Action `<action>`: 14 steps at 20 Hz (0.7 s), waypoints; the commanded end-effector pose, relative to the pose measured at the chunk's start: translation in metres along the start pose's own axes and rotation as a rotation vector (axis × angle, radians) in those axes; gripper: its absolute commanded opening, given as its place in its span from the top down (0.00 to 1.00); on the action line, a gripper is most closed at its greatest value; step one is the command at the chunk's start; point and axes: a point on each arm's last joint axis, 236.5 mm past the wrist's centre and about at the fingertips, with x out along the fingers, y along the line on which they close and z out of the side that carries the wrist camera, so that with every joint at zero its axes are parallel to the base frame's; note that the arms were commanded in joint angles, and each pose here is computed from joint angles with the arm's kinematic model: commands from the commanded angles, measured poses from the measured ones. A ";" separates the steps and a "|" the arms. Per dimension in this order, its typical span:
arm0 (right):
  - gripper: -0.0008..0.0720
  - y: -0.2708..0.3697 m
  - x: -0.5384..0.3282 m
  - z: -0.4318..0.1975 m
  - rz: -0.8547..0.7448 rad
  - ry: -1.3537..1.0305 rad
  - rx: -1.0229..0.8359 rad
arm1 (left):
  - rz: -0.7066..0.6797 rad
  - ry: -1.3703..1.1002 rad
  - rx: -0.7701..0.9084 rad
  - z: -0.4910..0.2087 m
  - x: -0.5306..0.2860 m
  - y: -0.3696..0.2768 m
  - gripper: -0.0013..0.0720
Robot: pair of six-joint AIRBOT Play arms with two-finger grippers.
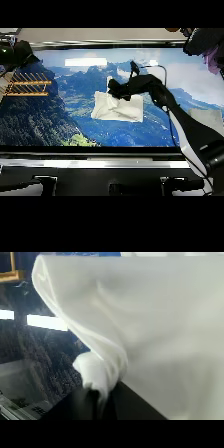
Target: Fold the clothes and pants, and hang the long-sleeved shirts on hangers.
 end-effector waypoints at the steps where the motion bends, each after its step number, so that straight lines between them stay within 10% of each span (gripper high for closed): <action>1: 0.94 -0.019 0.035 -0.013 -0.035 0.037 0.034 | 0.043 0.001 0.004 0.001 -0.010 0.018 0.96; 14: 0.94 -0.041 0.059 0.006 -0.050 -0.036 0.094 | 0.056 0.055 -0.017 -0.012 0.008 0.029 0.96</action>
